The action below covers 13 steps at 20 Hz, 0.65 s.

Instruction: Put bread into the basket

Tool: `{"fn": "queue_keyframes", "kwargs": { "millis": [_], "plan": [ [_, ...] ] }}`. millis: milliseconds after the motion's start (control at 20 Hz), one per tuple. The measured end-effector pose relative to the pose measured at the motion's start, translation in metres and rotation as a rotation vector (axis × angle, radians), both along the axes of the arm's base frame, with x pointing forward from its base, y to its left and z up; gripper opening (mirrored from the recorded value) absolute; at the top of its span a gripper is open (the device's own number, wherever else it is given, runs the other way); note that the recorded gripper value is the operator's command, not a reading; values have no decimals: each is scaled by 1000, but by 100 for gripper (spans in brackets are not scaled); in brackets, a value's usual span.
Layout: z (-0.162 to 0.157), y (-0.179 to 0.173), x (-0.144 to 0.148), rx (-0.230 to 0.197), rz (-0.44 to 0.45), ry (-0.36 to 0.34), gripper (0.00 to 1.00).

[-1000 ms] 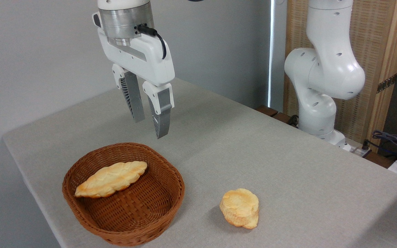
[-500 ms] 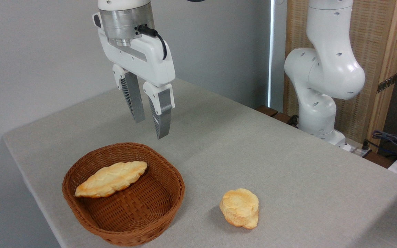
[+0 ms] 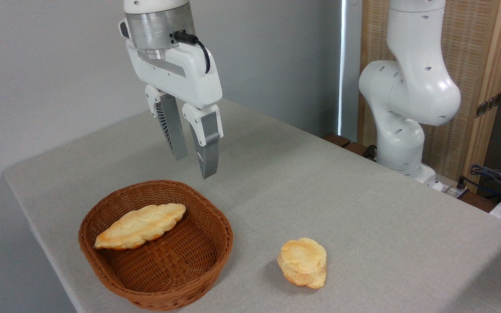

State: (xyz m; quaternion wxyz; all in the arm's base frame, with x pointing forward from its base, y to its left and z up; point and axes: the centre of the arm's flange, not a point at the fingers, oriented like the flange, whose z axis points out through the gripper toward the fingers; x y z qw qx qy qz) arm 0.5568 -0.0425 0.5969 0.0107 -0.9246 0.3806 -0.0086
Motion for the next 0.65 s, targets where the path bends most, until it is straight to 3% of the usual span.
{"fn": "queue_keyframes", "kwargs": {
  "millis": [650],
  "plan": [
    [-4,0,-3,3,0,31,100]
  ]
}}
